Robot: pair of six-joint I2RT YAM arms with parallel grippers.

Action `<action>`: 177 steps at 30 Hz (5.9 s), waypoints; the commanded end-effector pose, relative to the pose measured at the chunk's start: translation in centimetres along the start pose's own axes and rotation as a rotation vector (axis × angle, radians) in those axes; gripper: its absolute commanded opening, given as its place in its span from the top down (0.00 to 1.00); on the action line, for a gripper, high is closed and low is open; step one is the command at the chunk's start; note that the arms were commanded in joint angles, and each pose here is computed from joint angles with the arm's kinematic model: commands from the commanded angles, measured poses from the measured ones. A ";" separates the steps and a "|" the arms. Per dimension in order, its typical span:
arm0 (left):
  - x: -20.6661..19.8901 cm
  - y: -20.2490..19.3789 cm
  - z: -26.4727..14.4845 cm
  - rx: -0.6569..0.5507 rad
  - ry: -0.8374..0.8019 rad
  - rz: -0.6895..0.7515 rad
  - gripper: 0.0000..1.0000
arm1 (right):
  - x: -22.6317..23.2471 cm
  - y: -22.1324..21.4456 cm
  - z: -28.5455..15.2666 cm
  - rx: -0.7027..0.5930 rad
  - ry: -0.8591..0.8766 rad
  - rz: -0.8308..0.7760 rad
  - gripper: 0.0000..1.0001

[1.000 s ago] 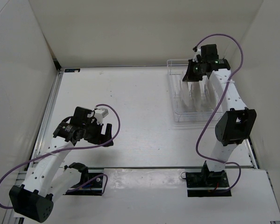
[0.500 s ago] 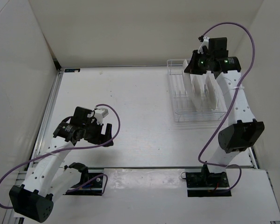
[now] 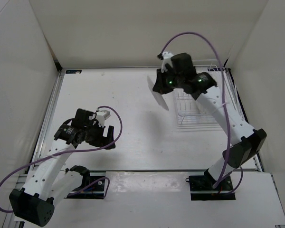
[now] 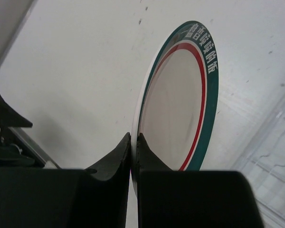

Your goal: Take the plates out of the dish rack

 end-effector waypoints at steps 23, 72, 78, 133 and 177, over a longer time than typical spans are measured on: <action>0.0 0.1 -0.1 -0.002 0.003 0.009 0.00 | 3.8 -11.7 18.9 0.117 -0.559 -0.442 1.00; -0.4 0.0 -0.6 -0.035 -0.019 0.024 0.00 | -18.1 -0.2 -2.6 -0.031 -0.687 0.327 0.22; -0.3 0.0 -0.4 -0.026 -0.015 0.022 0.00 | -21.1 -1.1 -2.0 0.002 -0.708 0.374 0.31; -0.3 0.0 -0.4 -0.026 -0.015 0.019 0.00 | -6.6 2.5 -11.1 -0.247 -0.242 0.154 1.00; -0.1 0.3 0.1 0.013 -0.015 0.009 0.00 | 7.4 -29.7 7.8 0.217 -0.688 -0.298 1.00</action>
Point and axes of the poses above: each gripper's point midway between its finger pads, its own z axis out along the fingers, its own x axis along the line the jaws close on, y = z × x, the point moved 8 cm from there along -z, back along the fingers, and after that the axes turned 4 degrees about z, right-handed, at the moved point
